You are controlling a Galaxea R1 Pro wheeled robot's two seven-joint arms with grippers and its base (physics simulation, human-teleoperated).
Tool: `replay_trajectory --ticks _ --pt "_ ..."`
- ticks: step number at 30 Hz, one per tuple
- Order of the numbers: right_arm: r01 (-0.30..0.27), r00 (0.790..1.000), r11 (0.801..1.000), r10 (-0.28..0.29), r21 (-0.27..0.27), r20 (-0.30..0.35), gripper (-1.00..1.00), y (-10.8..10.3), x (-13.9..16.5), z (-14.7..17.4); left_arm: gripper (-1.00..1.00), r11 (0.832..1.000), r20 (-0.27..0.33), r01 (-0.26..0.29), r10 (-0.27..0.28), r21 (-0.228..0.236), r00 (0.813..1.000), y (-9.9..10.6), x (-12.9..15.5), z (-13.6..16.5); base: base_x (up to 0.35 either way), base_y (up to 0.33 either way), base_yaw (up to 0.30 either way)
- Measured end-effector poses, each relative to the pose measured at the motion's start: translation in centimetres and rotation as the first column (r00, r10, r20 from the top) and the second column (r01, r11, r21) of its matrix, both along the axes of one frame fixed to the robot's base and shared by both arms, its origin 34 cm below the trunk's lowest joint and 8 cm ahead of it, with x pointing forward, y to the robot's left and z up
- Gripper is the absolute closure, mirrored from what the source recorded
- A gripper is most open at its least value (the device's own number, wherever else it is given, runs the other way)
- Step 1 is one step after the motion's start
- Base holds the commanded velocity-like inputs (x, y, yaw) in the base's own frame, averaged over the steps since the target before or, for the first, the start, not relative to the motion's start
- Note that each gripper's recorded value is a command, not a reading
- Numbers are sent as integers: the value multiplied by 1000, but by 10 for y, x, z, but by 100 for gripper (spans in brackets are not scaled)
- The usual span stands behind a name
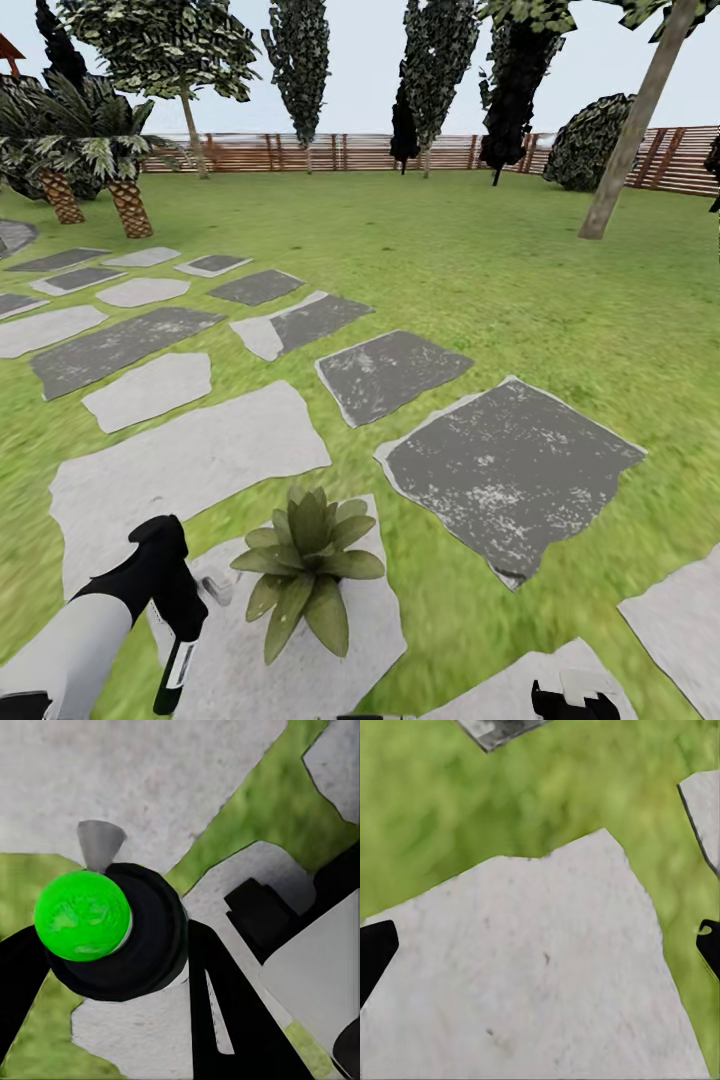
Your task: Pick up the pesticide atomizer in the garden and spray insectifuge to fully cover both potted plants in the garden.
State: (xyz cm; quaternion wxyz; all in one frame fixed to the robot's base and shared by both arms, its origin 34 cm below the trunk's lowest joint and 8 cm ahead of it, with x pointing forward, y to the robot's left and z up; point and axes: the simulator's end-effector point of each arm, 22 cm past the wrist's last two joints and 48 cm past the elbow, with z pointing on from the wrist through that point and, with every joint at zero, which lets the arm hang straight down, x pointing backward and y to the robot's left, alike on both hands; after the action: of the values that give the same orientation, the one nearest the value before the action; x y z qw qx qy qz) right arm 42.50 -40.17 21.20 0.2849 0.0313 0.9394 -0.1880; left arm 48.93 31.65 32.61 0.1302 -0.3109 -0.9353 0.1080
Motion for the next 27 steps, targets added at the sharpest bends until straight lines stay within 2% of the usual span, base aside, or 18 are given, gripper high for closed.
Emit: replay_trajectory --ticks 6,13,16,27 --pt "0 1000 1000 0 0 -1 -100 0 0 0 100 1000 43 11 -11 17 999 4 14 6 90 0 0" --pt "0 1000 1000 0 1 -1 -100 1 0 0 100 997 93 10 -17 70 996 22 25 7 2 0 -131" --pt "0 1000 1000 0 2 -1 -100 2 0 -1 100 997 95 9 -16 73 995 22 25 7 0 0 -33" --pt "1 1000 1000 -1 3 -12 -100 2 -11 -29 100 997 85 12 -19 81 996 26 16 -23 0 0 -1"
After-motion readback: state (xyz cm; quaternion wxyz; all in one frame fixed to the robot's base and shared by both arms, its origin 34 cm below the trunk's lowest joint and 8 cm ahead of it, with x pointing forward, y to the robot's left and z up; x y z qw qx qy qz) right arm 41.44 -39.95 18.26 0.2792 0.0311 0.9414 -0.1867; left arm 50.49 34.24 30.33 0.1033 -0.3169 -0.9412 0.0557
